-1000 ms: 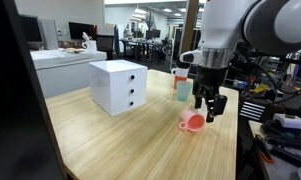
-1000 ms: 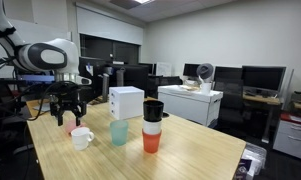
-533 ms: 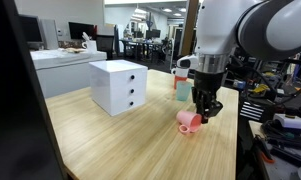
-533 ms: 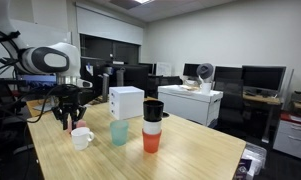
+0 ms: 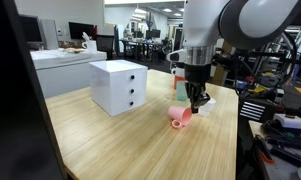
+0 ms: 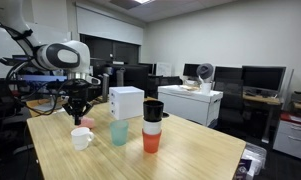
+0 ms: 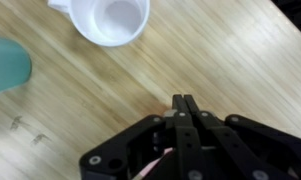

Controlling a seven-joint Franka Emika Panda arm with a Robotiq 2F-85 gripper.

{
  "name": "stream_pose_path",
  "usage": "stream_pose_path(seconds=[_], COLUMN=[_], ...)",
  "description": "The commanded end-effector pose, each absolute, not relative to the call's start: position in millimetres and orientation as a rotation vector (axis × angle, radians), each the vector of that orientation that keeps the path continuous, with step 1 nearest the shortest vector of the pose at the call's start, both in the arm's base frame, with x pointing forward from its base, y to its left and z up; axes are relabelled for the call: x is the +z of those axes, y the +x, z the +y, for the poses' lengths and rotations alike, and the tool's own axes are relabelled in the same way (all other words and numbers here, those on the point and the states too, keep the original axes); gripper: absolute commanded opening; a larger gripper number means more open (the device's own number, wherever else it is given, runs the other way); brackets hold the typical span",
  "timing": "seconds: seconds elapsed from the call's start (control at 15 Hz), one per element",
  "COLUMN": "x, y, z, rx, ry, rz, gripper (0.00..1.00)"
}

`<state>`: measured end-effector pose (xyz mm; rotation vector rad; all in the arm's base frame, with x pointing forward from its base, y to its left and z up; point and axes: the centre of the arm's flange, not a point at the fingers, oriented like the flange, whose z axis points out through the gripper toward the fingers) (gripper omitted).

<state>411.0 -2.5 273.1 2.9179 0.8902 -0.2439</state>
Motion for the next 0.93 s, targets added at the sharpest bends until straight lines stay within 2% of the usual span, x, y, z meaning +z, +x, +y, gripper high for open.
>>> stream_pose_path(seconds=[0.0,0.67,0.73,0.87], x=[276,292,292,294], y=[424,433,433,433], z=[-9,-13,-13,-12], rx=[-0.262,-0.306,-0.300,-0.294], ry=[2.928,2.938,2.939,2.942], rz=[0.863,0.848,0.861,0.869], gripper=[0.06,0.06,0.32,0.39])
